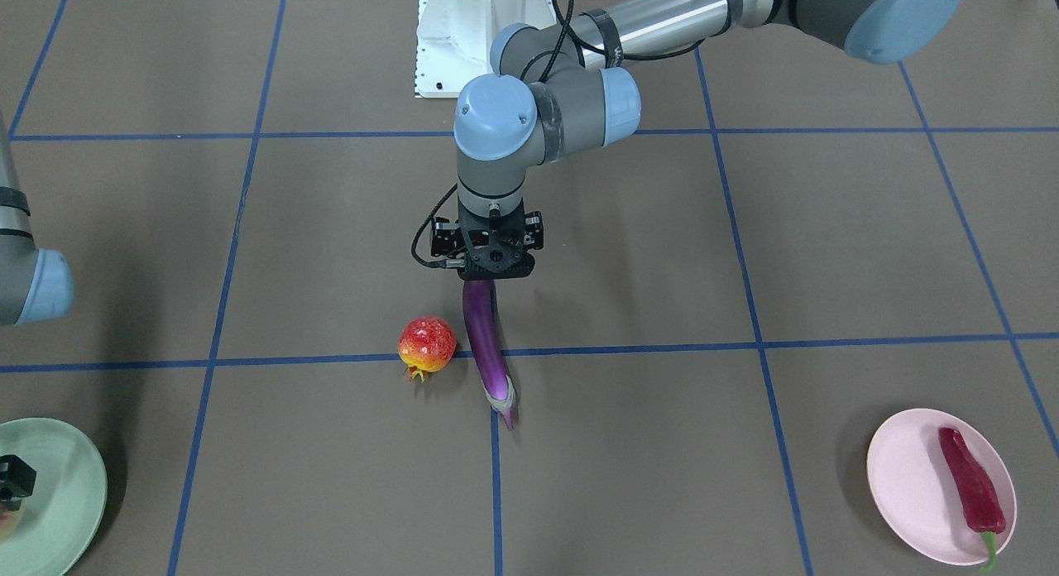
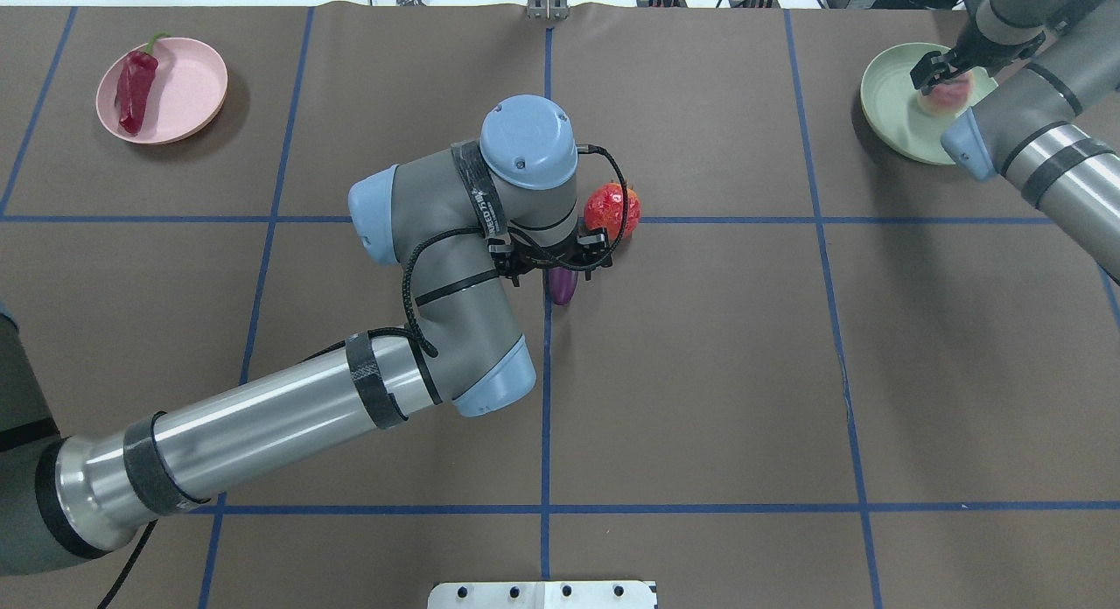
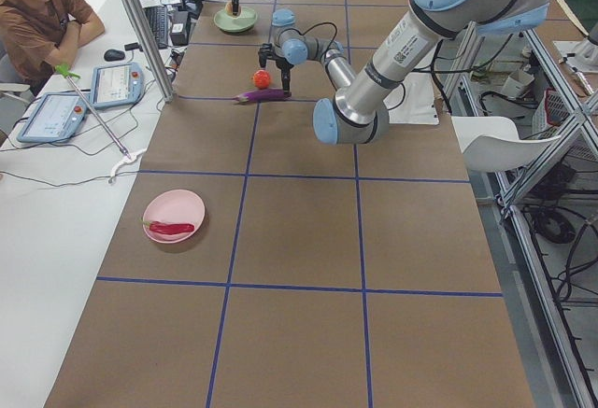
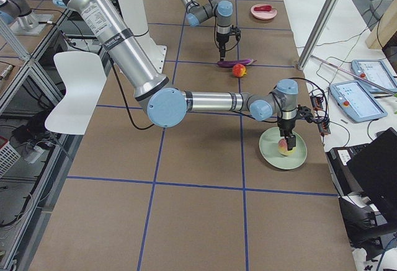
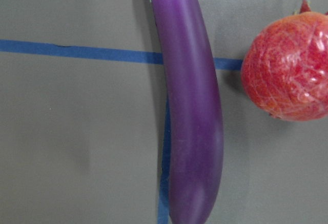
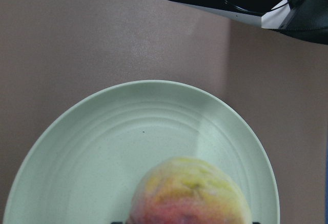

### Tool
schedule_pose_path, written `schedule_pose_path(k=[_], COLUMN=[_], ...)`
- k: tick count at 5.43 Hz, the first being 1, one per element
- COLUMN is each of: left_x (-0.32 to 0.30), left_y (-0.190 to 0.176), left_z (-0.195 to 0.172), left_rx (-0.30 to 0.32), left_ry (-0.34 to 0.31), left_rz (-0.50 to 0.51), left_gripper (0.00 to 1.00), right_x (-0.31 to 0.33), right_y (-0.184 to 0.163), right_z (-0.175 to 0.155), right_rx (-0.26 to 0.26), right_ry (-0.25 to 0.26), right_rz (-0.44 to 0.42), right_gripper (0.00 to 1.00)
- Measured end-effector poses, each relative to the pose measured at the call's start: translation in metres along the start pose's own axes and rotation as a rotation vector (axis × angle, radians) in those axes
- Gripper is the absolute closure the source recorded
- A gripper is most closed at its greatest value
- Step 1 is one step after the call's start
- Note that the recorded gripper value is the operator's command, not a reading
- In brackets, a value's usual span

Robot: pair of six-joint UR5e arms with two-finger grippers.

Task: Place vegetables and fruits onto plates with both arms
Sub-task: 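Grasp purple eggplant with left gripper while right sets peach on green plate, then lift eggplant toward pink plate with left gripper while right reaches for pomegranate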

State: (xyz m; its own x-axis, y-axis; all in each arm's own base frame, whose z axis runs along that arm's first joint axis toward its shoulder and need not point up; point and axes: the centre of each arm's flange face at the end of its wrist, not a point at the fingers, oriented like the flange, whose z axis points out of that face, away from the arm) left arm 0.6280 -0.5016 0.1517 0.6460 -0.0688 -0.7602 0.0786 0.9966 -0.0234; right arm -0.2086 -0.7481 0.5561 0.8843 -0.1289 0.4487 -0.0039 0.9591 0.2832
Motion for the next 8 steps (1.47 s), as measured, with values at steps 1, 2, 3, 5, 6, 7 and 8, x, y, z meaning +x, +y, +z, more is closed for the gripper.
schedule_pose_path(k=[1, 2, 3, 5, 6, 7, 8], left_x=[-0.001, 0.000, 0.002, 0.005, 0.006, 0.008, 0.009], left_y=[-0.009, -0.015, -0.017, -0.020, -0.022, -0.024, -0.024], left_z=[0.013, 0.020, 0.023, 0.030, 0.036, 0.038, 0.039], left_rx=[0.026, 0.040, 0.043, 0.046, 0.049, 0.049, 0.049], left_ry=[0.009, 0.019, 0.019, 0.026, 0.035, 0.037, 0.039], left_rz=[0.004, 0.006, 0.004, 0.006, 0.009, 0.009, 0.009], left_gripper=[0.03, 0.07, 0.14, 0.15, 0.29, 0.91, 1.00], right_x=[0.001, 0.003, 0.007, 0.017, 0.022, 0.018, 0.014], right_y=[-0.002, -0.005, -0.009, -0.015, -0.015, -0.016, -0.018], right_z=[-0.003, -0.010, -0.018, -0.045, -0.061, -0.077, -0.090], right_rx=[0.007, 0.014, 0.018, 0.026, 0.024, 0.015, 0.009], right_ry=[-0.005, -0.015, -0.037, -0.122, -0.153, -0.169, -0.186], right_rz=[0.001, 0.006, 0.012, 0.023, 0.032, 0.039, 0.043], right_gripper=[0.00, 0.00, 0.00, 0.00, 0.00, 0.00, 0.00])
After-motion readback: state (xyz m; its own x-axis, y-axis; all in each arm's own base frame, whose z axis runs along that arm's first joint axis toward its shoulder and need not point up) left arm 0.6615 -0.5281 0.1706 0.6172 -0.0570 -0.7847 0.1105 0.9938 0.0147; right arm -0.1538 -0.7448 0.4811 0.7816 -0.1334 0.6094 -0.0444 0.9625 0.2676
